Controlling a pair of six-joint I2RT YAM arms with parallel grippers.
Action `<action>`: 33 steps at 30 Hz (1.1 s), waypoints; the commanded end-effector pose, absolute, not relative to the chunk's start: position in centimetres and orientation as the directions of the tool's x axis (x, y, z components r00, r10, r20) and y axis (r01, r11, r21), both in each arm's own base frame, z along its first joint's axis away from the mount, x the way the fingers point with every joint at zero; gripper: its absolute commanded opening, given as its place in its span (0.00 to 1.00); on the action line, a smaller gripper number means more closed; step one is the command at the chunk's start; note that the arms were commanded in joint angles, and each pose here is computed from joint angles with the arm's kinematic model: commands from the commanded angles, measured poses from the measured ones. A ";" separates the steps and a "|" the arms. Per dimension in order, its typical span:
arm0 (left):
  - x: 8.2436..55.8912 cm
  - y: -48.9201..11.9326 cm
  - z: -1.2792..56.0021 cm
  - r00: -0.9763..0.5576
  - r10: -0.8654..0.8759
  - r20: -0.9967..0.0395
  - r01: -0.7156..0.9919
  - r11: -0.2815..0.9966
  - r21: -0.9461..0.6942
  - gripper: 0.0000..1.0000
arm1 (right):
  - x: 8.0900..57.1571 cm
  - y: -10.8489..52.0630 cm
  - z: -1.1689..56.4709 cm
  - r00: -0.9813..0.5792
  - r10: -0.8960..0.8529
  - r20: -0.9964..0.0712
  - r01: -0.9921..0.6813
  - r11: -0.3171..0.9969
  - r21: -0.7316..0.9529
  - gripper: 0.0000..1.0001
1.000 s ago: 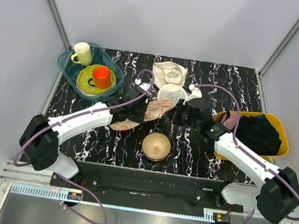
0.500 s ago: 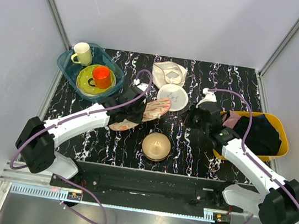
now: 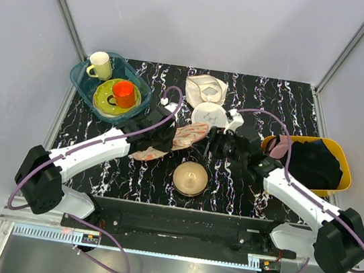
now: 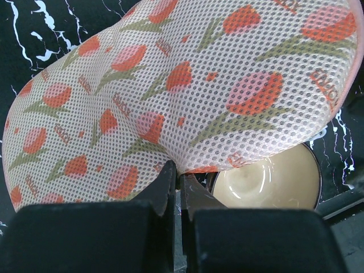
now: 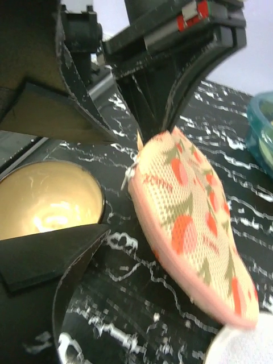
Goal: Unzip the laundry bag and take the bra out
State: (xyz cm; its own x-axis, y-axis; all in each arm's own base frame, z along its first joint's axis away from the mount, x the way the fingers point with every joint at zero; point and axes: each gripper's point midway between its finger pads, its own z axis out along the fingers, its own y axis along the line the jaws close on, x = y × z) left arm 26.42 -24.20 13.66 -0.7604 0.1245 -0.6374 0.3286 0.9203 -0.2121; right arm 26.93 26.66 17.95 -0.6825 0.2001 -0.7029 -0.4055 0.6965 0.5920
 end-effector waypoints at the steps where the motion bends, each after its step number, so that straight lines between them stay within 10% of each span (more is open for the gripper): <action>1: 27.3 -25.5 16.0 -0.721 0.089 -0.687 0.359 0.896 -0.260 0.00 | 26.2 29.9 20.4 -0.675 0.213 -0.706 -0.523 0.538 0.661 0.65; 14: 27.1 -25.3 15.9 -0.723 0.091 -0.685 0.358 0.897 -0.259 0.00 | 26.7 31.8 19.1 -0.704 0.191 -0.684 -0.534 0.493 0.687 0.46; 22: 26.9 -25.2 14.9 -0.734 0.103 -0.671 0.357 0.900 -0.252 0.00 | 27.0 29.8 19.0 -0.674 0.269 -0.688 -0.471 0.561 0.681 0.01; 33: 26.9 -23.1 14.3 -0.721 0.151 -0.677 0.350 0.921 -0.168 0.00 | 28.3 22.7 18.7 -0.605 0.292 -0.741 -0.406 0.688 0.602 0.00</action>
